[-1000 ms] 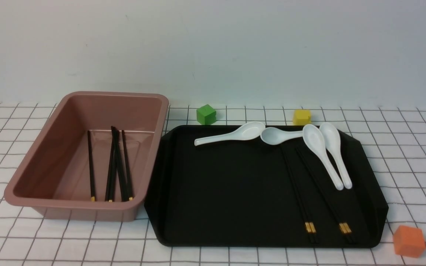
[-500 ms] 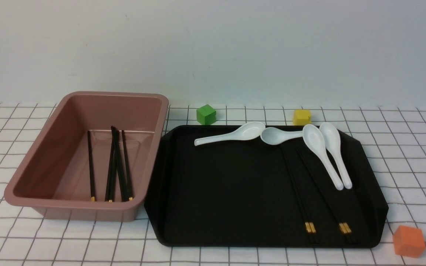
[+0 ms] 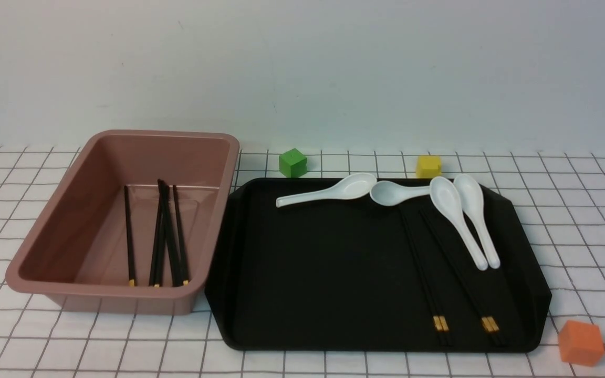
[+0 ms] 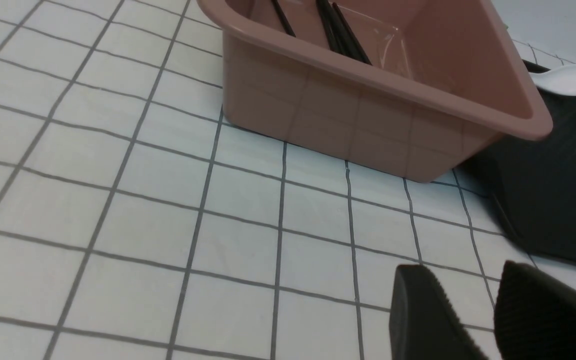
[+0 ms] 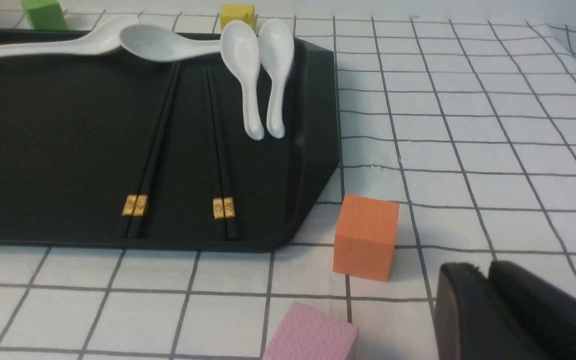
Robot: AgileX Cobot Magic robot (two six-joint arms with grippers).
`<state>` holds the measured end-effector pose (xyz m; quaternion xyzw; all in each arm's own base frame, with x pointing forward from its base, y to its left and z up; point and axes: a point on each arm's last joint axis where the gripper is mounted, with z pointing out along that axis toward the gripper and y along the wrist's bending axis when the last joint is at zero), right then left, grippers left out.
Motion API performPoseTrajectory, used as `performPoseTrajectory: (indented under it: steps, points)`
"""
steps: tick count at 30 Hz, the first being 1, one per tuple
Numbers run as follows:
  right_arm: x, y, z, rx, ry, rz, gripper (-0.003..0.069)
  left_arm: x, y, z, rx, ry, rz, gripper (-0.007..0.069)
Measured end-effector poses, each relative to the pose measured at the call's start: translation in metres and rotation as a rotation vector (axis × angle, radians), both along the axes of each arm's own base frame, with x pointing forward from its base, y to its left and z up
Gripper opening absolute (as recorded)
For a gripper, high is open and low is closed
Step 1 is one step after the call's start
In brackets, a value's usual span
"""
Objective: On white black tablecloth take chopsticks from black tray and put them in box.
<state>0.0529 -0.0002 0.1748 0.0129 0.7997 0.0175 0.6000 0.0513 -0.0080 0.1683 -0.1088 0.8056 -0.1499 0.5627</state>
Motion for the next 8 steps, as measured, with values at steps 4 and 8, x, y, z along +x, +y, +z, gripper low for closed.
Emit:
performPoseTrajectory:
  steps: [4, 8]
  points:
    - [0.0, 0.0, 0.0, 0.0, 0.0, 0.0, 0.0097, 0.0, 0.0, 0.0, 0.0, 0.0, 0.0, 0.0238]
    - [0.0, 0.0, 0.0, 0.0, 0.0, 0.0, 0.0101, 0.0, 0.0, 0.0, -0.001, 0.0, 0.0, 0.0238]
